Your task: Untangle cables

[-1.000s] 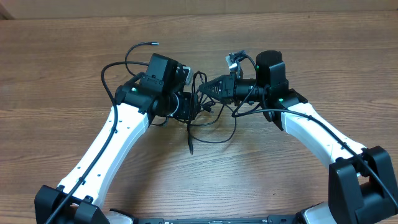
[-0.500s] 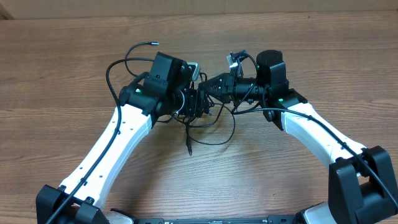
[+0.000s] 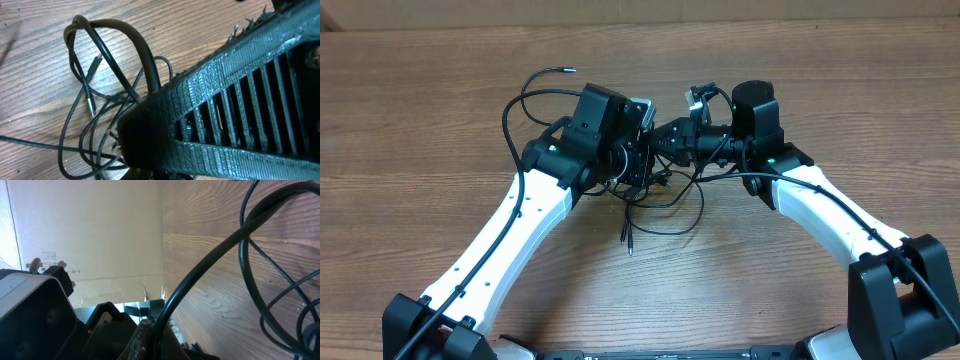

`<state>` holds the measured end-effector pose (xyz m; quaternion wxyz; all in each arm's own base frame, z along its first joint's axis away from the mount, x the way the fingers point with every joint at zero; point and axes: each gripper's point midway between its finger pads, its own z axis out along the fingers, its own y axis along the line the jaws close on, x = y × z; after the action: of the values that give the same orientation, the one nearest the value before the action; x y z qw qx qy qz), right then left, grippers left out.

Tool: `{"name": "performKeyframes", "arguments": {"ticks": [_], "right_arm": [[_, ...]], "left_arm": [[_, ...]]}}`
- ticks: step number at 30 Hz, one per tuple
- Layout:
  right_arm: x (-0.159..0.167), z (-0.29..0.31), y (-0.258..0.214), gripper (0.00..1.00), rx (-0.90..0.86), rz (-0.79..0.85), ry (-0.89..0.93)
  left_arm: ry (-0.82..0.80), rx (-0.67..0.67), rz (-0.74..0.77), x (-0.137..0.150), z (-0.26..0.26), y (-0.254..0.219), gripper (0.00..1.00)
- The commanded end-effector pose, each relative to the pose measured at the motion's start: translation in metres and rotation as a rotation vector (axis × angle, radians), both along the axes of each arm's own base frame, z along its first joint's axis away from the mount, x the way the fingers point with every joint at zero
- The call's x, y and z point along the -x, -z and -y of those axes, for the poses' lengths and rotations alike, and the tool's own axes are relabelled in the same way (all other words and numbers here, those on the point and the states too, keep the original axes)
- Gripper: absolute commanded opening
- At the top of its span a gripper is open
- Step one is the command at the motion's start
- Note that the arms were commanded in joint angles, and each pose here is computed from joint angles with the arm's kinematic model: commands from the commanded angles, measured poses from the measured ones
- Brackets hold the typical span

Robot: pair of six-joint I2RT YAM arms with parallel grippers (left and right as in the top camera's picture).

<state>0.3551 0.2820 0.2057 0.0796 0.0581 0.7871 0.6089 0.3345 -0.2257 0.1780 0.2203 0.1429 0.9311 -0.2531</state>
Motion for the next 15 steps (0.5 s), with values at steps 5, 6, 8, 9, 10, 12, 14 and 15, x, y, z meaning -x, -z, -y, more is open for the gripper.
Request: {"name": "performKeyframes", "arguments": {"ticks": [5,6,8,9,10,12,14,15], "right_arm": [[0.001,0.001,-0.021,0.04,-0.021,0.053,0.002],[-0.001,0.001,-0.021,0.04,-0.016,0.055,0.014],[-0.007,0.003,-0.018,0.09,0.001,0.063,0.047],[-0.011,0.005,-0.014,0.15,0.018,0.055,0.074],[-0.015,0.009,-0.008,0.21,0.047,0.053,0.107],[-0.025,0.018,0.009,0.45,0.138,0.081,0.173],[-0.03,0.038,0.041,0.65,0.282,0.008,0.275],[-0.03,0.044,0.051,0.69,0.327,-0.025,0.304]], "left_arm": [[-0.017,-0.032,-0.012,-0.004,-0.005,0.012,0.04],[-0.015,-0.033,-0.017,-0.003,-0.005,0.012,0.04],[-0.009,-0.043,-0.027,0.001,-0.008,0.012,0.04],[-0.007,-0.047,-0.031,0.003,-0.009,0.012,0.04],[-0.002,-0.051,-0.033,0.006,-0.01,0.011,0.04],[0.011,-0.057,-0.026,0.011,-0.012,0.006,0.04],[0.021,-0.054,0.004,0.014,-0.014,-0.005,0.04],[0.019,-0.049,0.017,0.015,-0.015,-0.009,0.04]]}}
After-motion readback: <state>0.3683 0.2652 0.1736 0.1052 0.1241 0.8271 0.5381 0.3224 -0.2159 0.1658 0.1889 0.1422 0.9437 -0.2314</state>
